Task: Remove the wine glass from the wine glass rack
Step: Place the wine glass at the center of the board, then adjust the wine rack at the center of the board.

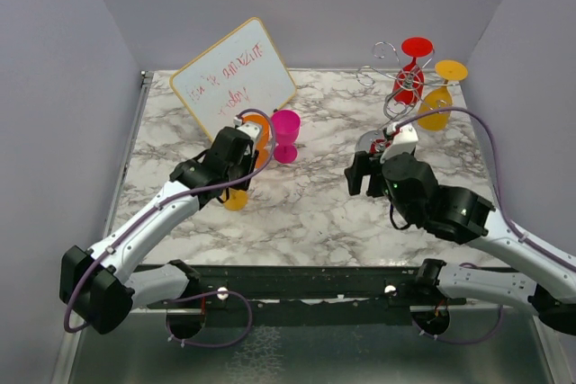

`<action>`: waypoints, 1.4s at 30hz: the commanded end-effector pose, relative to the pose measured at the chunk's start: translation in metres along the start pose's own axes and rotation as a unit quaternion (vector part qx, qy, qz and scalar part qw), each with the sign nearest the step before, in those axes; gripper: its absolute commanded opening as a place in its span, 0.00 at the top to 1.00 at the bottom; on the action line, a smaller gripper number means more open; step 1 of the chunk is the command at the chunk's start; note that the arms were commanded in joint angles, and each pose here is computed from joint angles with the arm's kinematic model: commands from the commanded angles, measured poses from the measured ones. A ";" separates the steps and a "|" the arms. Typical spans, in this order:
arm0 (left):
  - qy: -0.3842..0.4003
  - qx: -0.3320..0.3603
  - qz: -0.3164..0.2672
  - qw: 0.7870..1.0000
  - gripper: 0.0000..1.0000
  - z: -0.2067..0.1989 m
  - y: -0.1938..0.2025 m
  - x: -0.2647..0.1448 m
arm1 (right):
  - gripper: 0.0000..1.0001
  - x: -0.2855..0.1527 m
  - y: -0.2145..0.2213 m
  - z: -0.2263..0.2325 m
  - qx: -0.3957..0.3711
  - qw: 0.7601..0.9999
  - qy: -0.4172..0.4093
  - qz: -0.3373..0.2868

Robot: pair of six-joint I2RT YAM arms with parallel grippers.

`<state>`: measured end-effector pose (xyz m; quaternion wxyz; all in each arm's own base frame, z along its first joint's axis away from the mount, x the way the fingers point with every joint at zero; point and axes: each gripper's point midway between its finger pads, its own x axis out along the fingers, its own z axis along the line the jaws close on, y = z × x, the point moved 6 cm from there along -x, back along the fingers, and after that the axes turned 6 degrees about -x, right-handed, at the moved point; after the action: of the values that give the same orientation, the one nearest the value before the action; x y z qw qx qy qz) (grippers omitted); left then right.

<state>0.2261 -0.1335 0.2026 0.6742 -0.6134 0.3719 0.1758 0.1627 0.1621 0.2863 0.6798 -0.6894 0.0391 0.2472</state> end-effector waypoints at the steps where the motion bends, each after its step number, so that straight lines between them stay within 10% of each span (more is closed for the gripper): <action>1: -0.001 -0.011 -0.024 1.000 0.55 0.003 -0.005 -0.009 | 0.15 -0.009 -0.028 -0.002 -0.028 0.999 0.017 0.011; 13: 0.029 -0.028 -0.055 0.998 0.23 0.000 -0.018 -0.038 | 0.11 -0.013 -0.080 -0.003 -0.077 0.996 0.032 -0.002; 30: 0.061 -0.035 -0.079 0.994 0.14 -0.005 -0.033 -0.064 | 0.08 -0.004 -0.172 -0.094 -0.085 0.977 0.184 -0.062; 42: 0.069 -0.038 -0.093 0.993 0.01 -0.005 -0.038 -0.076 | 0.06 0.052 -0.148 -0.160 0.023 0.996 0.086 0.013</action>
<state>0.2070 -0.1311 0.2706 0.6419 -0.6749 0.3510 0.0963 0.3074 0.0237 0.4054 0.6587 -0.7242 0.1661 0.1183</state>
